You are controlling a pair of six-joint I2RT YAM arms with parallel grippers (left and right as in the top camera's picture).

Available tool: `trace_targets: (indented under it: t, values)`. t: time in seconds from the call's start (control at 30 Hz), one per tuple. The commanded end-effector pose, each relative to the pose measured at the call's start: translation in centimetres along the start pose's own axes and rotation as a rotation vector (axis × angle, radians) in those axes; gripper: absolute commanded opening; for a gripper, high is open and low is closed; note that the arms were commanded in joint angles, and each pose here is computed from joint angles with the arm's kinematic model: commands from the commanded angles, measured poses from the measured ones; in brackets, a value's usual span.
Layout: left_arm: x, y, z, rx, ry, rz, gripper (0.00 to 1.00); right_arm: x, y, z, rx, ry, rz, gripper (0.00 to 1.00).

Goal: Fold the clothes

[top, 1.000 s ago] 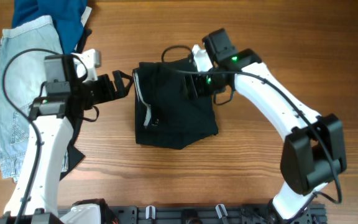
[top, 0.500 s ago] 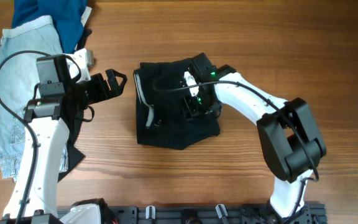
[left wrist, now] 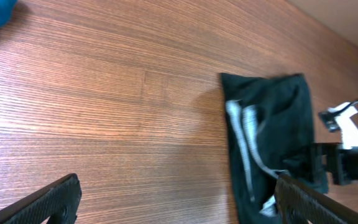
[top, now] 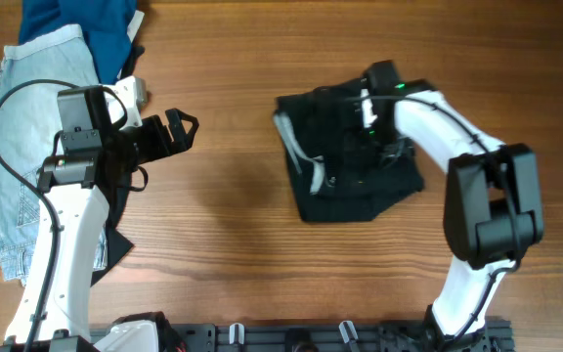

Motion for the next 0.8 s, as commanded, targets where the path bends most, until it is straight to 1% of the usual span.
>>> trace_targets:
  t: [0.0,0.03,0.1,0.17,0.23,0.43,0.53,0.67,0.77]
  values:
    - [0.3,0.8,-0.5,-0.028,0.036,0.005,1.0,0.2,2.7,-3.7,-0.078,0.059,-0.013,0.96]
    - [0.3,0.8,-0.5,-0.031,0.037,0.006,1.0,1.4,3.6,-6.2,-0.135,0.095,-0.034,0.96]
    - [0.4,0.9,-0.5,-0.033,0.04,0.007,1.0,3.3,4.0,-8.6,-0.195,0.139,-0.071,0.96]
    - [0.5,0.9,-0.5,-0.037,0.047,0.007,1.0,5.0,4.1,-10.0,-0.233,0.155,-0.104,0.96]
    - [0.7,1.0,-0.5,-0.039,0.061,0.007,1.0,7.0,3.7,-10.3,-0.249,0.168,-0.133,0.96]
    - [0.9,1.0,-0.5,-0.04,0.073,0.006,1.0,10.9,2.6,-7.5,-0.214,0.121,-0.153,0.91]
    - [1.0,0.9,-0.5,-0.037,0.082,0.004,1.0,12.1,2.5,-5.9,-0.194,0.117,-0.18,0.84]
    - [1.0,0.9,-0.5,-0.035,0.082,0.003,1.0,12.6,2.8,-3.7,-0.178,0.1,-0.171,0.78]
    - [1.0,0.8,-0.5,-0.034,0.082,0.003,1.0,12.0,3.1,-2.0,-0.169,0.049,-0.133,0.77]
Point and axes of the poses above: each gripper's point midway between its finger pads, its own z axis out along the fingers, its own x axis along the line the jaws close on, y = z × x, the point moved 3 cm from there along -z, back along the fingers, and after that the axes turned 4 degrees about z, right-handed, at the moved point
